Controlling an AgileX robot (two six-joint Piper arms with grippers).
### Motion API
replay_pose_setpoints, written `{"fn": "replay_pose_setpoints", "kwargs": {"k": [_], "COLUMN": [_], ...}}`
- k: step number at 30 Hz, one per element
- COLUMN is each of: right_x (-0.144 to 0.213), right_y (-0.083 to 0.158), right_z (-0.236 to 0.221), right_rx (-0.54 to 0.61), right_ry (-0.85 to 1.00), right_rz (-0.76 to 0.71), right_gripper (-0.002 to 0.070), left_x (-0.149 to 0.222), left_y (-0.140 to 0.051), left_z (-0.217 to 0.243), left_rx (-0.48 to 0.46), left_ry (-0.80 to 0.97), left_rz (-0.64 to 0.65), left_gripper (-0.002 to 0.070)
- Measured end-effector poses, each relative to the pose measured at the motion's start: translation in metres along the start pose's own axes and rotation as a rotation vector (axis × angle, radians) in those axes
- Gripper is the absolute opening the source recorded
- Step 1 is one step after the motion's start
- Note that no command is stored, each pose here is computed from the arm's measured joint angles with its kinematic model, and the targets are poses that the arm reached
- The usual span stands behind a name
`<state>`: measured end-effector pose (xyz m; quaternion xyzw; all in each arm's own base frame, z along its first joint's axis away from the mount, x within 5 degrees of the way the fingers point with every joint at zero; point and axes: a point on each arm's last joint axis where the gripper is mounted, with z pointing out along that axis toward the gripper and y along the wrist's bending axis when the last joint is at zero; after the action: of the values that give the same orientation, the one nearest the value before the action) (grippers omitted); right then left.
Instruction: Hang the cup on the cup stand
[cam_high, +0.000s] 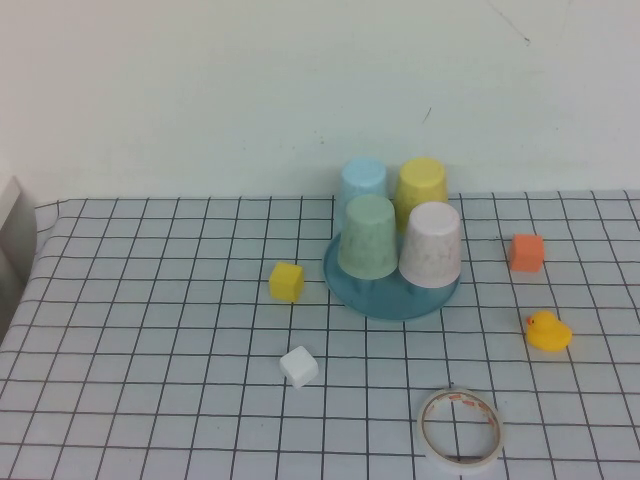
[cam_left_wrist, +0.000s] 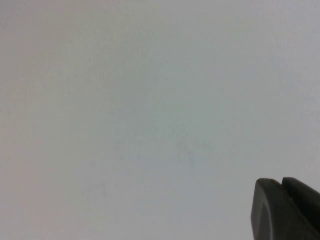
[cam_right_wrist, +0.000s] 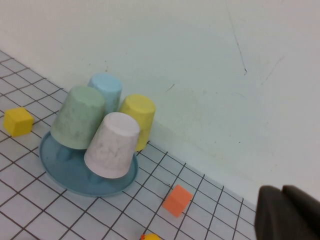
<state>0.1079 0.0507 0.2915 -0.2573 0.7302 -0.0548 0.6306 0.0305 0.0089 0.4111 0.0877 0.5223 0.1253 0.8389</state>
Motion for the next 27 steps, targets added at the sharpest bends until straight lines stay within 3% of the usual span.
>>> {"fn": "replay_pose_setpoints", "kwargs": {"k": [6, 10, 27], "right_x": [0.000, 0.000, 0.000], "right_y": [0.000, 0.000, 0.000], "right_z": [0.000, 0.000, 0.000], "right_rx": [0.000, 0.000, -0.002], "right_ry": [0.000, 0.000, -0.001], "right_rz": [0.000, 0.000, 0.000], "right_gripper": [-0.0001, -0.0001, -0.0001], "left_x": [0.058, 0.087, 0.103], "left_y": [-0.019, -0.033, -0.045], "left_z": [-0.031, -0.037, -0.051], "left_rx": [-0.029, 0.014, 0.072], "left_ry": [0.086, 0.143, 0.108], "left_rz": [-0.107, -0.157, -0.208], "left_gripper": [0.0000, 0.0000, 0.0000]}}
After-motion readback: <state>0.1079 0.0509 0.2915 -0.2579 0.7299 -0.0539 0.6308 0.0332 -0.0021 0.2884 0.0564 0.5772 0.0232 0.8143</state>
